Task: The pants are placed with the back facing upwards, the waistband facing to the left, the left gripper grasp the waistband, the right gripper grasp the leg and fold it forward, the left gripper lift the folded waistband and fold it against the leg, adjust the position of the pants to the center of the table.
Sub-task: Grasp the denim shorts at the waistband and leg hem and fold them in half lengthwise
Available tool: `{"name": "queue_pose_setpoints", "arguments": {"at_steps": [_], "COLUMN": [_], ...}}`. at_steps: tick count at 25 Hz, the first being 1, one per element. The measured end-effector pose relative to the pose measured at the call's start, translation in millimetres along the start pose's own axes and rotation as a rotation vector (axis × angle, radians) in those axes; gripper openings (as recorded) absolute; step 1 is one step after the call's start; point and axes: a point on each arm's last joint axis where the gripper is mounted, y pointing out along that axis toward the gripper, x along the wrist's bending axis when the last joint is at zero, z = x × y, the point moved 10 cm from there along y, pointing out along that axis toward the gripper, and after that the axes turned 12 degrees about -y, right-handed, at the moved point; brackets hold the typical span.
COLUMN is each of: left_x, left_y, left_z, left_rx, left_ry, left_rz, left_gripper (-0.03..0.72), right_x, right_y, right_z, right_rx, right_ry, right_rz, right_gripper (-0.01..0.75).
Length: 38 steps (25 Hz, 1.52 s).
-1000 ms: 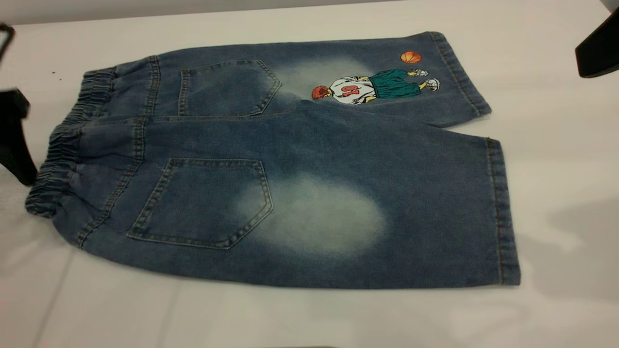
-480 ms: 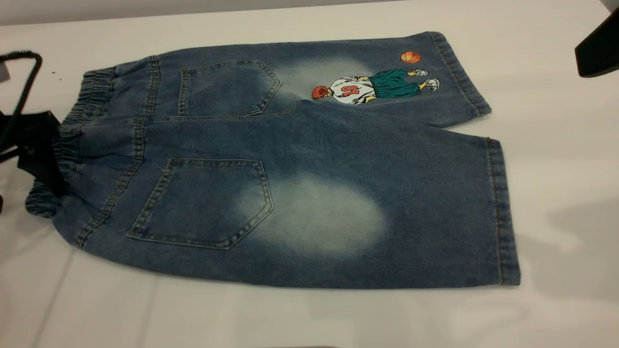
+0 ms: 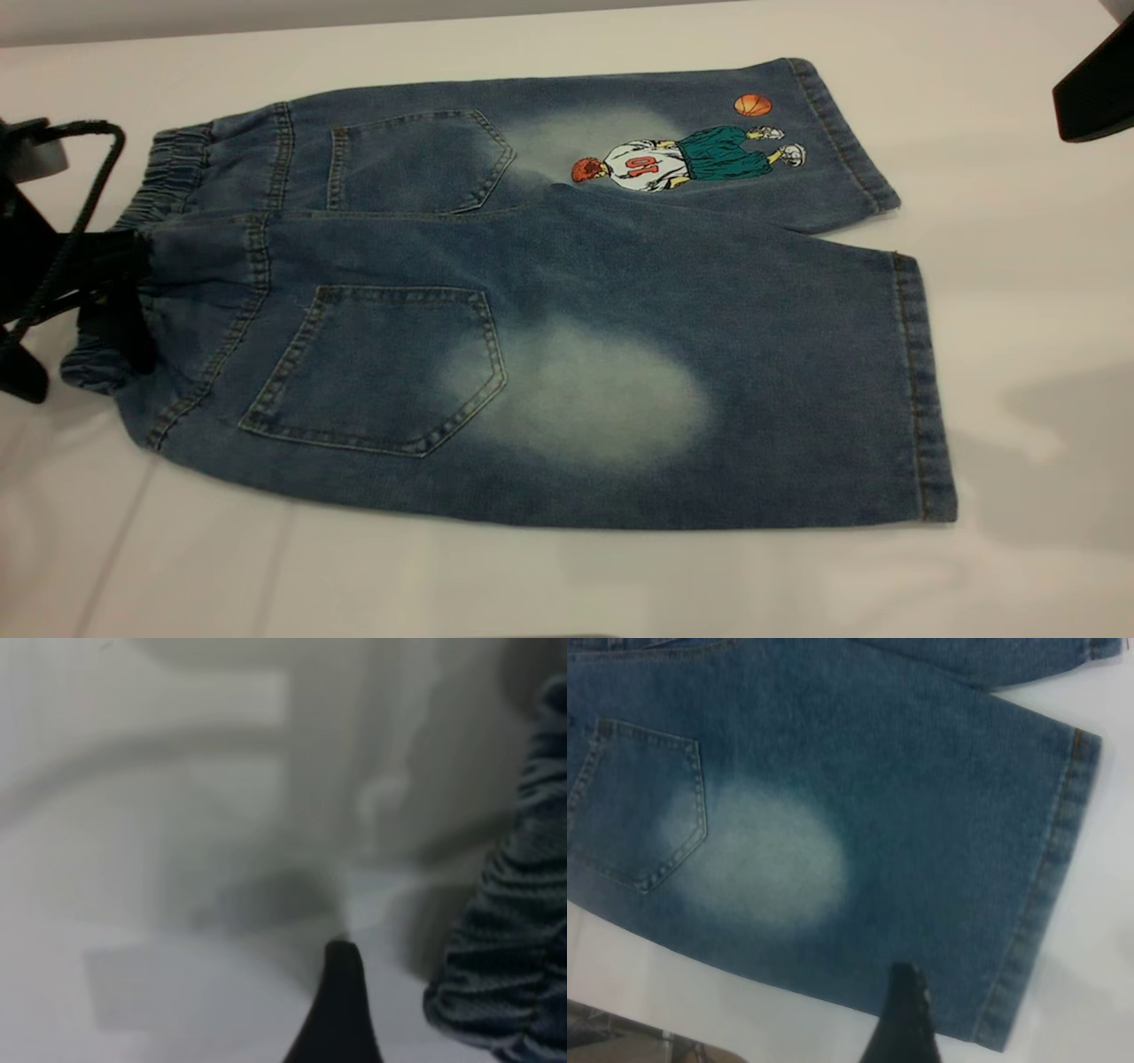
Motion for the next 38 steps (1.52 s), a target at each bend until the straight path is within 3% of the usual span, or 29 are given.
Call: {"name": "queue_pose_setpoints", "arguments": {"at_steps": [3,5,10,11,18,26,38], "left_x": [-3,-4,-8,-8,-11,-18,-46], "left_y": [0,0,0,0,-10,-41,-48], "left_z": [-1,-1,-6,-7,-11,-19,-6], "left_rx": [-0.010,-0.013,-0.044,-0.047,-0.062,-0.098,-0.095], "left_ry": [0.003,-0.010,-0.021,-0.022,-0.013,0.029,0.114], "left_rz": [0.005,0.008,0.022,0.023,0.032,0.059,0.087], "left_gripper": [0.529,0.454,0.124,0.095,0.087,0.087,0.087], "right_x": [0,0,4,5,12,8,15], "right_y": [0,0,0,0,6,49,116], "right_z": [0,0,4,5,12,89,132], "right_rx": [0.000,-0.001,0.020,0.027,0.059,0.292,0.407], "right_ry": [0.001,0.000,0.001,0.002,0.094,0.354,0.429], "right_rz": [-0.001,-0.001,-0.021,-0.027,-0.073,-0.101,-0.122], "right_gripper": [0.516,0.516,0.516,0.516,0.516,0.516,0.516]}}
